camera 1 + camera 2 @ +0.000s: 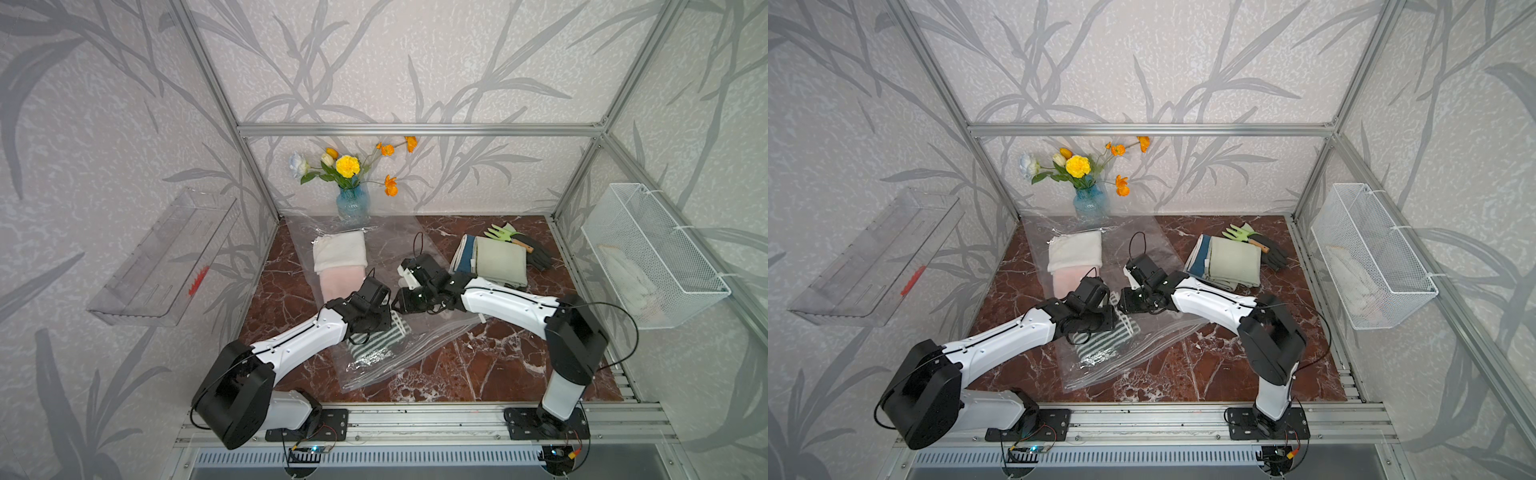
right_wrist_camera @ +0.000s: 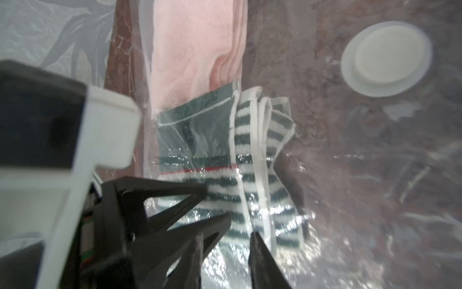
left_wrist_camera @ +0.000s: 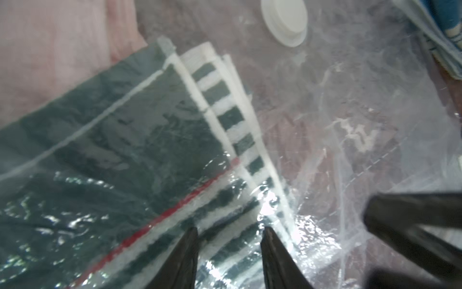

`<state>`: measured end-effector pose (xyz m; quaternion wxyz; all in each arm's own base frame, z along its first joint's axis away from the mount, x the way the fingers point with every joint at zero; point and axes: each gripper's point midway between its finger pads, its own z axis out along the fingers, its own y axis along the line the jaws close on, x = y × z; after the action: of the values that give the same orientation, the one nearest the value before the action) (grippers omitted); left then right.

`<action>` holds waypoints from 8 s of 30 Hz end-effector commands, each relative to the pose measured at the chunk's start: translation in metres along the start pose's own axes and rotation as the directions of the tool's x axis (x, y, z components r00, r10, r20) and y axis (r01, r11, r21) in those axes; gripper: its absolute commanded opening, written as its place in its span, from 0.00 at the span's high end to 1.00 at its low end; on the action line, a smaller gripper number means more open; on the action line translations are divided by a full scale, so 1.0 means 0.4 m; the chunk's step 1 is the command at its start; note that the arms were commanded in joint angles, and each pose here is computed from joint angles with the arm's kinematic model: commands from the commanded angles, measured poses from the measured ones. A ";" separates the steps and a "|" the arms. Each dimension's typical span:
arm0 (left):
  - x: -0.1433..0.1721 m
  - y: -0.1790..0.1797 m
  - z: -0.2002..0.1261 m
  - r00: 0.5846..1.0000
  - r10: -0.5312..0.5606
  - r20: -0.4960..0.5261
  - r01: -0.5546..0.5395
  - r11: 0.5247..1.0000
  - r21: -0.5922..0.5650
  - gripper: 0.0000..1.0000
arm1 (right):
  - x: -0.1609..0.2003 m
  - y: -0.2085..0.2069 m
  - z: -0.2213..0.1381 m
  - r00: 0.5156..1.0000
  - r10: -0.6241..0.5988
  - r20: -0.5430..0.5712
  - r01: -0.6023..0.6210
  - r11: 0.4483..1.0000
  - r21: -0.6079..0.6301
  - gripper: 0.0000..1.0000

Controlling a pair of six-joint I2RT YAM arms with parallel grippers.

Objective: Place the folded towel into the vacuum bag
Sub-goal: Place the towel in the vacuum bag, then adjust the vacuum bag at the center of the board.

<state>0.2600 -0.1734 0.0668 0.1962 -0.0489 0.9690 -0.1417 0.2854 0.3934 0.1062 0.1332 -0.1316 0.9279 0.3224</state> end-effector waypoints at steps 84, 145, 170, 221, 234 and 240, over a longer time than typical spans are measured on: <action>-0.305 0.072 -0.237 0.947 -0.184 0.264 0.157 0.980 0.120 0.53 | -0.380 -0.232 -0.238 0.995 -0.030 0.094 0.024 0.998 0.056 1.00; -0.236 -0.084 -0.011 0.990 -0.107 0.097 0.082 0.968 0.238 0.55 | -0.397 -0.305 -0.198 0.975 0.170 0.144 -0.177 0.984 0.034 1.00; -0.354 0.088 -0.109 0.955 -0.210 0.210 0.193 0.976 0.096 0.53 | -0.218 -0.339 -0.077 0.978 0.206 -0.023 -0.204 0.977 0.065 0.97; 0.104 -0.329 -0.175 0.749 0.663 0.000 -0.653 0.737 0.173 0.22 | 0.260 -0.303 -0.332 0.970 0.218 0.107 -0.237 0.945 0.224 0.77; 0.040 -0.275 -0.142 0.748 0.662 0.058 -0.656 0.749 -0.088 0.16 | 0.206 -0.431 -0.448 0.886 0.320 0.334 -0.395 0.900 0.184 0.31; -0.101 -0.200 -0.099 0.916 0.356 0.185 -0.362 0.932 0.000 0.19 | 0.119 -0.481 -0.462 0.852 0.381 0.360 -0.437 0.896 0.084 0.15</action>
<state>0.2567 -0.2476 0.1343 0.2769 0.2042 0.9357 -0.0780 0.2642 0.1093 0.1201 0.2358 0.1679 0.9237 0.2508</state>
